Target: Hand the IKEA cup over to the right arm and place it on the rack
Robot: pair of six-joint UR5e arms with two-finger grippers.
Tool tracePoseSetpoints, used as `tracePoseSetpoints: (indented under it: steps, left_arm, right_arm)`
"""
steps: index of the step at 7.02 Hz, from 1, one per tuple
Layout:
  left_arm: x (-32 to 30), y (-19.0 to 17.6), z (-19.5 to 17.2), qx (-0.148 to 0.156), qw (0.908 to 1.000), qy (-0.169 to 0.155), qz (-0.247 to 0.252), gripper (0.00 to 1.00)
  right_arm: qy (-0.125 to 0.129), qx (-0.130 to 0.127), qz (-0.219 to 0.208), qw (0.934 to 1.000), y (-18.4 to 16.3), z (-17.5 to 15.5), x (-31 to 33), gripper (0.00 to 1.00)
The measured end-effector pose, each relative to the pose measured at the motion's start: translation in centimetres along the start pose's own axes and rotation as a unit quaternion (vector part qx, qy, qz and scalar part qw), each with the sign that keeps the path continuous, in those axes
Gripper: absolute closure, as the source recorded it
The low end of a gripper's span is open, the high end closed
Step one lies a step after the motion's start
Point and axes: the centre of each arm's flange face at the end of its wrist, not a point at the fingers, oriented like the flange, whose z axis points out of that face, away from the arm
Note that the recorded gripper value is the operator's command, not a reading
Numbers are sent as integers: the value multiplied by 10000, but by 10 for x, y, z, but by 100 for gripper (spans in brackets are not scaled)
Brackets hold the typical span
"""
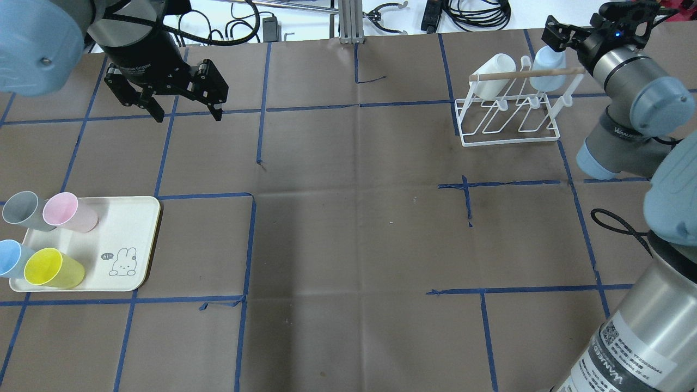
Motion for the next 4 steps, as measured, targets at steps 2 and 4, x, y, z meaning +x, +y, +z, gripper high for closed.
tracePoseSetpoints:
  steps: [2,4]
  left_arm:
    - [0,0,0,4,10000,0,0,1]
    - [0,0,0,1,10000,0,0,1]
  right_arm:
    - [-27,-409,127,9991,-51,-20,-7,0]
    - [-35,-945,93,9955,-93,-46,-17,0]
